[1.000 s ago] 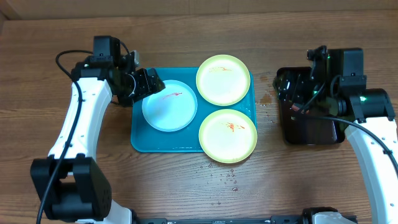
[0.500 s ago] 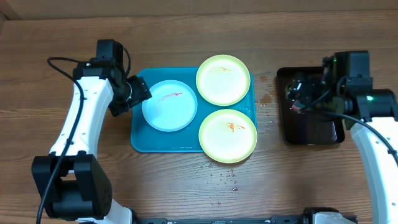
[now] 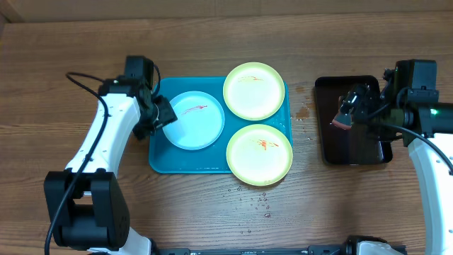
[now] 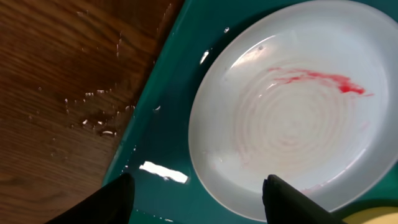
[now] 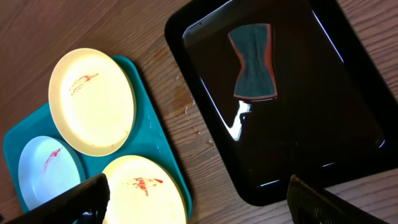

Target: Clean dirty plates on tray and stack at the side

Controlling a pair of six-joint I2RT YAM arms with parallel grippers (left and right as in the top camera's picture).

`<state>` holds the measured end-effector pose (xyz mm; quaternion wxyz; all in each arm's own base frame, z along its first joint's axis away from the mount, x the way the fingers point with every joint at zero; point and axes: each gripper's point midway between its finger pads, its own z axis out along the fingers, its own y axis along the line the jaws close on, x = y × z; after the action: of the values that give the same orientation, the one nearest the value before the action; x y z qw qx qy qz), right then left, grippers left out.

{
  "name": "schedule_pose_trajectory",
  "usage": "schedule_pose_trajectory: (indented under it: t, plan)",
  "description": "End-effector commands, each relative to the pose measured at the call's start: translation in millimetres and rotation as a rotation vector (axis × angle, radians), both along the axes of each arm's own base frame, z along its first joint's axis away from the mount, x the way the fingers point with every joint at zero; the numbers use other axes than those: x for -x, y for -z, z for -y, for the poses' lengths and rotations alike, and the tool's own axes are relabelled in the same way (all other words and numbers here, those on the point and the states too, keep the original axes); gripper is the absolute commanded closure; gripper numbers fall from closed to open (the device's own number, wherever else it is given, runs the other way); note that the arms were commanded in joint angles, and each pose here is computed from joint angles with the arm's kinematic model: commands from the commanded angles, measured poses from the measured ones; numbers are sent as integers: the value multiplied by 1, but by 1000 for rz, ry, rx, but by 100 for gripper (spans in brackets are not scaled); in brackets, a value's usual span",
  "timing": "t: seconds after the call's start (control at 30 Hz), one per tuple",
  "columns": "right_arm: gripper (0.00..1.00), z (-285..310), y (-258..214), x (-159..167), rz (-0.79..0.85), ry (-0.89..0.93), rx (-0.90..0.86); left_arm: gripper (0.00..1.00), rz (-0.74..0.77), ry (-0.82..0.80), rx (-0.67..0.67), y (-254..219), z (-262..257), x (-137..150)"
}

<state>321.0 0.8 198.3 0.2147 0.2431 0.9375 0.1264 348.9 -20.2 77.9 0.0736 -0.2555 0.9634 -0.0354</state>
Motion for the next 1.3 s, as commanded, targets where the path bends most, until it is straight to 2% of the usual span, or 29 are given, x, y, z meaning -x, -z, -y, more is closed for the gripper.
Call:
schedule_pose_trajectory:
  t: [0.0,0.13,0.23,0.4,0.63,0.87,1.0,1.13,1.27]
  plan:
    - [7,5,-12,-6,36,16,19,37,-14,-42,-1,17,0,7]
    - [8,5,-12,-6,40,16,20,41,-3,-37,1,22,1,5]
    - [9,5,-13,-8,46,16,21,51,-5,-35,-6,23,0,5]
    - [10,7,-11,-7,42,21,30,57,-23,-35,-25,33,-1,4]
    - [10,10,-1,-9,11,29,44,69,-116,-24,74,67,18,9]
    - [10,11,22,-16,-57,24,40,77,-127,-23,84,77,20,7]
    - [15,11,36,-19,-97,7,43,96,-109,-24,65,77,16,3]
    - [22,11,39,-20,-103,-18,54,97,-82,-15,11,77,7,-3]
    - [29,9,38,-20,-96,-61,61,96,-44,77,0,71,8,-14]
